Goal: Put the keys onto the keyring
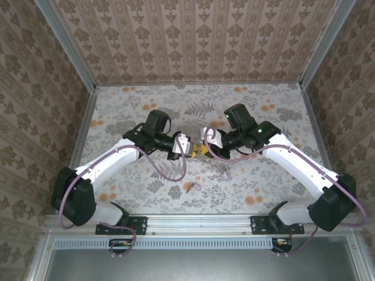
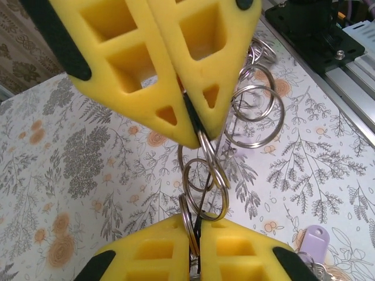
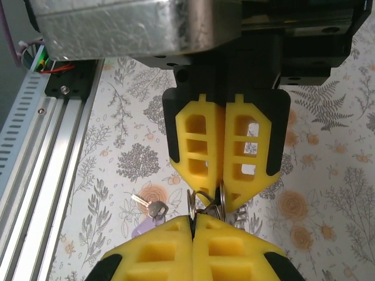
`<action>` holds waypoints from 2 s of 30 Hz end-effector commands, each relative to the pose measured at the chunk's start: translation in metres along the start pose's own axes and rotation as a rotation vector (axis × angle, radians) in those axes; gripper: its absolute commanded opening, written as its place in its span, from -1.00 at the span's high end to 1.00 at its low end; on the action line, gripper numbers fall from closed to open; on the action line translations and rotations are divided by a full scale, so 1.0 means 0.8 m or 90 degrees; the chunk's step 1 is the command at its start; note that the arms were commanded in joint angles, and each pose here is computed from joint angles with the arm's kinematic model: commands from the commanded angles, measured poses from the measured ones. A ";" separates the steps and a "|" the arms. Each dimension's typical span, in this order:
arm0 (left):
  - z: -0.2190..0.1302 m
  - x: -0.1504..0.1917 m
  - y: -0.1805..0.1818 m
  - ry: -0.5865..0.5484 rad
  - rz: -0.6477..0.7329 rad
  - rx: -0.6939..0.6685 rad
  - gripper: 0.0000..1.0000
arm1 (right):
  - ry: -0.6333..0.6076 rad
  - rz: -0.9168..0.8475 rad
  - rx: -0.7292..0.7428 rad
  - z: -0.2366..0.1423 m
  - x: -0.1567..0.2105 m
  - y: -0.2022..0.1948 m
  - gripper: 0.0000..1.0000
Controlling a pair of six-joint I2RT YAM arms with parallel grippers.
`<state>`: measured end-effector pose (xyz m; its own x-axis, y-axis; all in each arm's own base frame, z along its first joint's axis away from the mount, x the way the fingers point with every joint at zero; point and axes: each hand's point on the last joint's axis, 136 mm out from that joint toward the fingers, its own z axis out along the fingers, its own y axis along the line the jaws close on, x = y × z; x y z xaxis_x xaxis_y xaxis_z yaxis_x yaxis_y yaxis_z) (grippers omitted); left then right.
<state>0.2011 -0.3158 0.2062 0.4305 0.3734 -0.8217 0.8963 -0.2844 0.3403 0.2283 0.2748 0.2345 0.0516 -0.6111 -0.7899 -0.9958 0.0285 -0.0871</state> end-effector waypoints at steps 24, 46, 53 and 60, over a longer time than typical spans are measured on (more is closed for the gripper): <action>-0.033 -0.019 0.014 -0.046 -0.063 -0.078 0.22 | -0.137 0.044 0.062 0.010 -0.003 -0.025 1.00; -0.023 -0.024 0.017 -0.070 -0.066 -0.048 0.79 | -0.150 0.038 0.074 0.011 -0.005 -0.030 1.00; -0.016 -0.017 0.016 -0.067 -0.080 -0.037 0.64 | -0.158 0.037 0.078 0.011 -0.006 -0.031 1.00; -0.014 -0.016 0.019 -0.063 -0.079 -0.038 1.00 | -0.154 0.038 0.077 0.013 -0.003 -0.030 1.00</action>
<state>0.2120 -0.3094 0.2138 0.2841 0.3499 -0.8927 0.9566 -0.1661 0.2393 0.2543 0.2832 0.2176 -0.0155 -0.4367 -0.8995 -0.9835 0.1689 -0.0650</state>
